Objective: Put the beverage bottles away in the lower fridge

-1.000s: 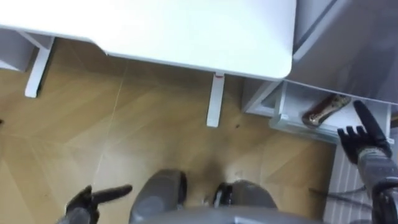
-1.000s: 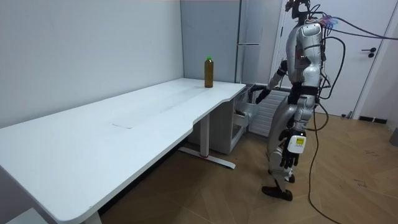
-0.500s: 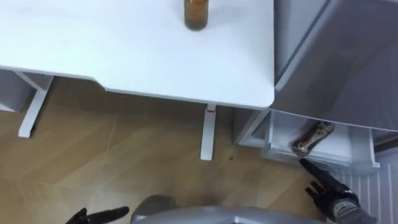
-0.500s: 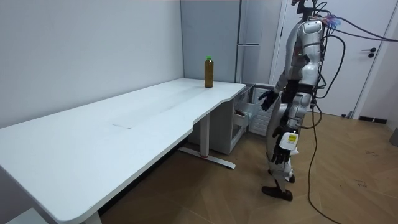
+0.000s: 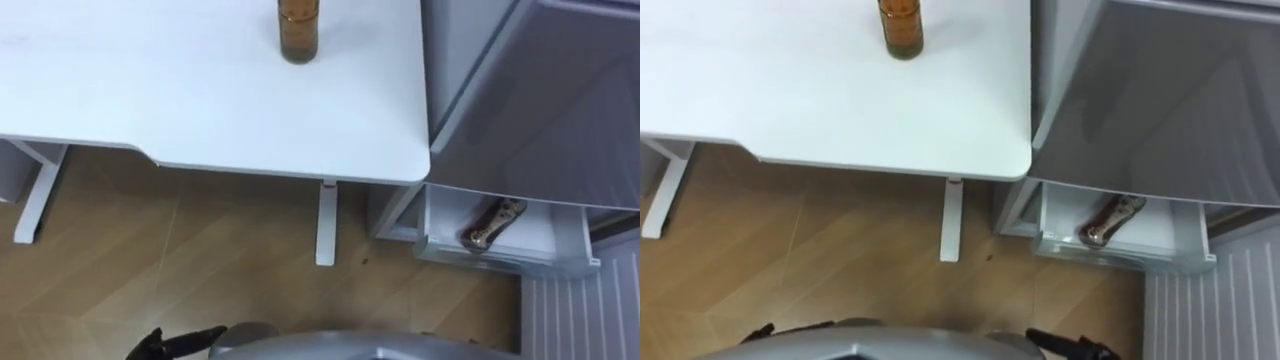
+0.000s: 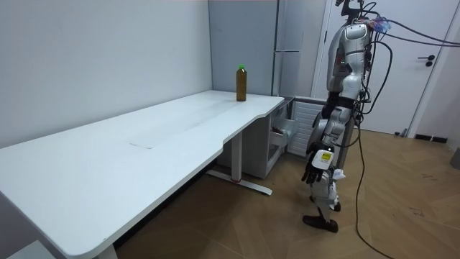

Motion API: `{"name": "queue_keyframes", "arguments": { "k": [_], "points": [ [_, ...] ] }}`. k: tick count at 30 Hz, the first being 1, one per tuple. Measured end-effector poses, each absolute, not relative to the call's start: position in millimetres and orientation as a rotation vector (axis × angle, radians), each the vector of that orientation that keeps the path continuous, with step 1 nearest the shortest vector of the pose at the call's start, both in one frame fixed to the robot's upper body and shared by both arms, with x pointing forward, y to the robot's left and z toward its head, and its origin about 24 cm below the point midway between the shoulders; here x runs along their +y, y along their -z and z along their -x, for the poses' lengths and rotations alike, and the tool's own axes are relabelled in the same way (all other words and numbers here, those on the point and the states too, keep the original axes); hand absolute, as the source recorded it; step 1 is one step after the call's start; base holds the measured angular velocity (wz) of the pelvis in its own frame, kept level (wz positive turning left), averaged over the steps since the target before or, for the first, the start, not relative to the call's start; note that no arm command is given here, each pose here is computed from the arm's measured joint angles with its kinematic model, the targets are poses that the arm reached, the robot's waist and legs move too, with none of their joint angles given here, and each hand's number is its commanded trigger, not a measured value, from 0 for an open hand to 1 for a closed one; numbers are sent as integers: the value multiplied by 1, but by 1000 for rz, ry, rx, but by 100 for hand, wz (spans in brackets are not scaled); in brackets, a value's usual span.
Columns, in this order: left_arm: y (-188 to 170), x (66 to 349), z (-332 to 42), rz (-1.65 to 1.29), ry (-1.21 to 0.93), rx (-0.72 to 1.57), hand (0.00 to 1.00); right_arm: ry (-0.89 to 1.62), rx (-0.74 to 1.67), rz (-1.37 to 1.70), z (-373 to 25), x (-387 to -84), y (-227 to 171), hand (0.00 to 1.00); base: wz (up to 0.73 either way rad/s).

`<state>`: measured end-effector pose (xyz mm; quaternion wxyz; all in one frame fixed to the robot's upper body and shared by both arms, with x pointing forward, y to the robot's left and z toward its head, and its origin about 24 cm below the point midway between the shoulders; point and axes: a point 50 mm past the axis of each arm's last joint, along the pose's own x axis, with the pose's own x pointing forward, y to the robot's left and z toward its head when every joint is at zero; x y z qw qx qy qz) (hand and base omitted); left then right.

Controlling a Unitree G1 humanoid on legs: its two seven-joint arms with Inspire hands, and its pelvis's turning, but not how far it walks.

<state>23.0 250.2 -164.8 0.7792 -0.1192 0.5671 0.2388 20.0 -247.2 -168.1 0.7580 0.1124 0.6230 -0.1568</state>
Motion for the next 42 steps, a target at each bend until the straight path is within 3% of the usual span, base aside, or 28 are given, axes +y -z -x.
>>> {"name": "queue_keyframes", "arguments": {
  "k": [13, 21, 29, 42],
  "points": [
    [166, 246, -18, 279, -598, 1244, 0, 309, 1390, -46, -26, -252, 167, 0, 3],
    [147, 262, -73, 177, -713, 1017, 0, 242, 1379, 79, -38, -250, 167, 0, 0],
    [84, 265, -162, 119, -764, 542, 0, 218, 1347, 111, -46, -248, 167, 0, 1],
    [-37, 268, -202, 121, -864, -63, 0, 206, 1312, 95, -49, -242, 167, 0, 1]
  ]
}}
